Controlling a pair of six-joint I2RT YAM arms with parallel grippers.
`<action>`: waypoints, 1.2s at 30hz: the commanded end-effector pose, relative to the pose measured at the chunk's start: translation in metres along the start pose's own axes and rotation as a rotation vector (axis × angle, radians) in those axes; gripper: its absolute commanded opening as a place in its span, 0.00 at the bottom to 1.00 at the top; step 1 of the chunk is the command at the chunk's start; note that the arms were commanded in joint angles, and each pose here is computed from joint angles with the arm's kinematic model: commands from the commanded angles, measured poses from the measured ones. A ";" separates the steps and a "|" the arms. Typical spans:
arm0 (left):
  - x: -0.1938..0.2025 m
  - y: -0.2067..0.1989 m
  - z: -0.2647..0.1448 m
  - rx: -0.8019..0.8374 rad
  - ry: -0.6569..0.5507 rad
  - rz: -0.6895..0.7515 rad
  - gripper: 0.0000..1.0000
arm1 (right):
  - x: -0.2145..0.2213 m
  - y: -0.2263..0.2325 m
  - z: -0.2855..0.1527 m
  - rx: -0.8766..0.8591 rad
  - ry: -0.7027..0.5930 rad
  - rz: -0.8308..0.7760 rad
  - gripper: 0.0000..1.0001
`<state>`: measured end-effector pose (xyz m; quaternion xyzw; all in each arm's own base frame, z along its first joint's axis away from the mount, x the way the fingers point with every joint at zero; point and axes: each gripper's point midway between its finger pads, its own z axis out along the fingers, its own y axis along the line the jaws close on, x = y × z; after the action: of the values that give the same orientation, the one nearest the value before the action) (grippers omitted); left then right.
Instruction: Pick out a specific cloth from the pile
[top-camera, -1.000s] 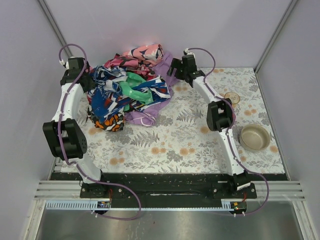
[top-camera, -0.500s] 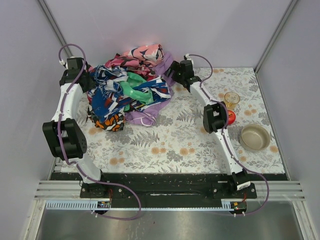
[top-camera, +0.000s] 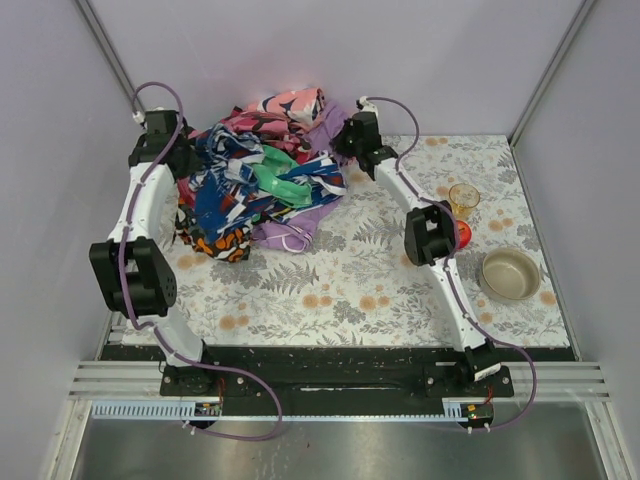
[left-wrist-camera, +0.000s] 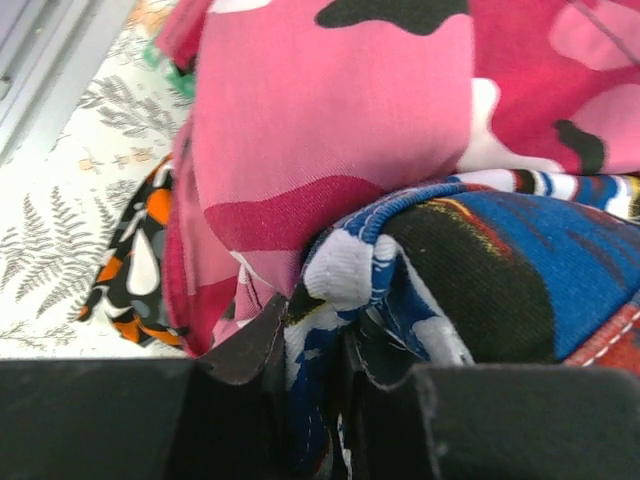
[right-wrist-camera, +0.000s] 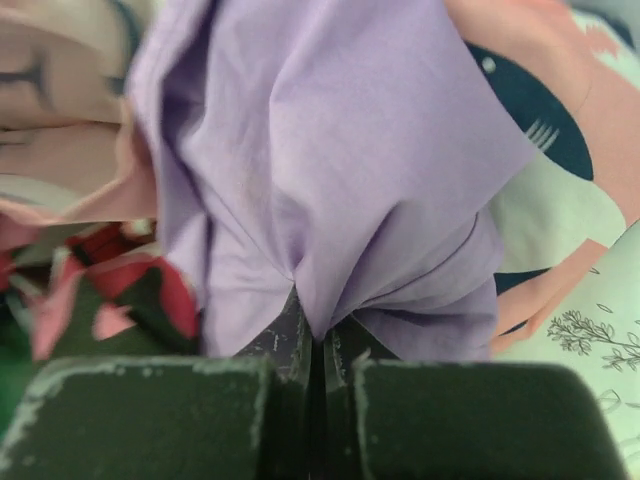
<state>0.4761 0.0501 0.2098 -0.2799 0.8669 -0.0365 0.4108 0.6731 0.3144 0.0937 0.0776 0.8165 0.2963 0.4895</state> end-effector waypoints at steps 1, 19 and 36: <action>-0.033 -0.088 -0.025 0.147 -0.131 0.020 0.00 | -0.160 0.140 -0.115 -0.218 -0.269 -0.165 0.00; 0.052 -0.218 0.112 0.183 -0.008 0.032 0.02 | -0.375 0.291 -0.499 -0.392 -0.959 -0.534 0.00; -0.026 -0.223 -0.178 0.528 -0.195 0.149 0.99 | -0.339 0.299 -0.531 -0.528 -0.797 -0.452 0.00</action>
<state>0.5423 -0.1733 0.2541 -0.1265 0.8785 -0.1855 0.4217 0.3481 0.1931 0.7109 -0.1238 0.4454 0.3034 0.8332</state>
